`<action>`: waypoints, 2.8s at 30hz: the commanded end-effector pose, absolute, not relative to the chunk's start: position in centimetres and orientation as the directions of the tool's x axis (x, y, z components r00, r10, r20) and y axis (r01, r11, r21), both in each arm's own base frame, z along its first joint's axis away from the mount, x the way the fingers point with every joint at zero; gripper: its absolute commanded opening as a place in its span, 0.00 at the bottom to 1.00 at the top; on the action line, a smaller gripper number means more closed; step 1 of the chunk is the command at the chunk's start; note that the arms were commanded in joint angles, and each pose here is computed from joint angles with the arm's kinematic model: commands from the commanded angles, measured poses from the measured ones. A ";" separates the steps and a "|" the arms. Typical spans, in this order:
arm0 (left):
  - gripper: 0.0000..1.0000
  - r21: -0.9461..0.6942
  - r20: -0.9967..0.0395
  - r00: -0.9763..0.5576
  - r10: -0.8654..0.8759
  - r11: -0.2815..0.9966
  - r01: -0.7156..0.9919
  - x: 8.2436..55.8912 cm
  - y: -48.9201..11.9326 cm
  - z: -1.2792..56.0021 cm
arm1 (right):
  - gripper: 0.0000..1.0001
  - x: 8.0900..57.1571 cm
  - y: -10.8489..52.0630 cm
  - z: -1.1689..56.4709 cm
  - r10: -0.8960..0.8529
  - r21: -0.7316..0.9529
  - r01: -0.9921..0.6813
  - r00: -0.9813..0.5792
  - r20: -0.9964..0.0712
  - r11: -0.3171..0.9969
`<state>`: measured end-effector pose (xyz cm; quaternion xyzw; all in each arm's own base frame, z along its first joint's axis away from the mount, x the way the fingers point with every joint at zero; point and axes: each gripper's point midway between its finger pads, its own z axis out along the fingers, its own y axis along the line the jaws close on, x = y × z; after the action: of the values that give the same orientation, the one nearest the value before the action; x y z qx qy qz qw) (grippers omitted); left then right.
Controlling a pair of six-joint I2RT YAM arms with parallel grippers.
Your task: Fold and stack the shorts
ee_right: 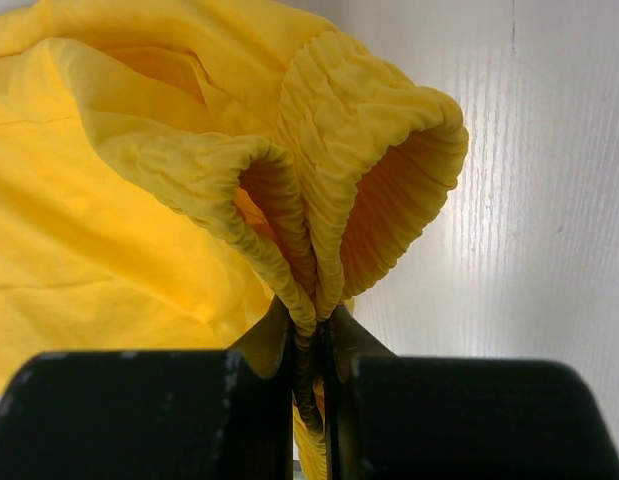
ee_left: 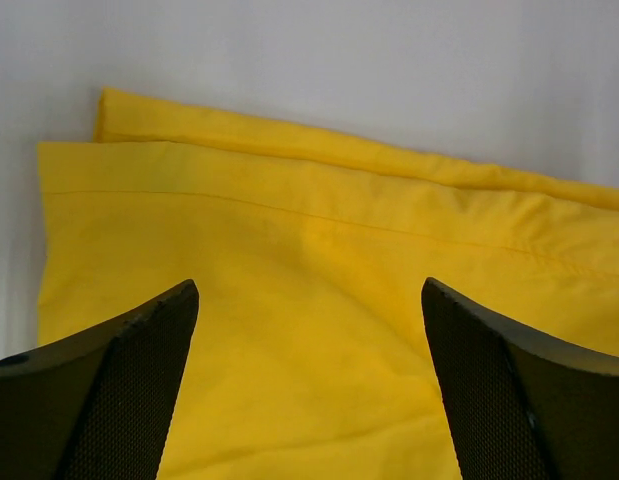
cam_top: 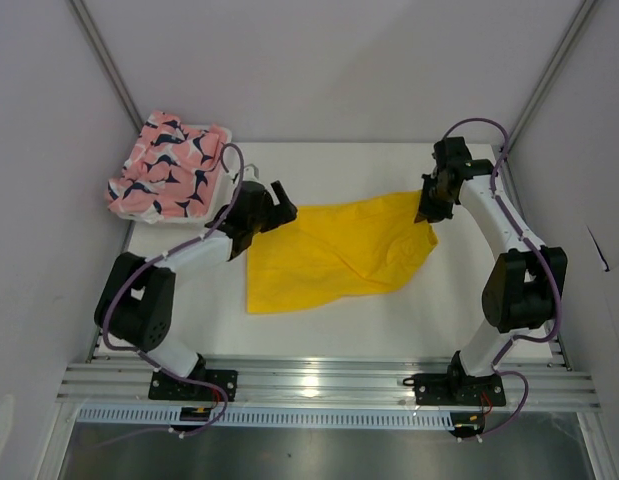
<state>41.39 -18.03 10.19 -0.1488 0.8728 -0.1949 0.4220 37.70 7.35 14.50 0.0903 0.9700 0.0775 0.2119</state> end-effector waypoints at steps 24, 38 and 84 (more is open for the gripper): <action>0.45 -0.478 -0.670 -0.715 -0.200 0.853 0.209 37.4 -34.0 6.1 | 0.00 37.1 12.4 20.7 0.123 0.247 0.015 -0.895 -0.428 0.969; 0.41 -0.457 -0.629 -0.747 -0.213 0.879 0.134 35.9 -35.2 2.6 | 0.00 36.3 17.4 24.4 0.154 0.435 -0.047 -0.896 -0.416 0.899; 0.80 -0.436 -0.555 -0.712 -0.431 0.879 -0.191 35.8 -11.1 5.7 | 0.00 35.5 22.4 25.5 0.164 0.550 -0.083 -0.909 -0.384 0.831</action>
<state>35.57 -10.81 6.51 -0.1942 0.9025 -0.1675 0.3459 35.12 21.08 23.97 0.0235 0.9418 0.2729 0.1949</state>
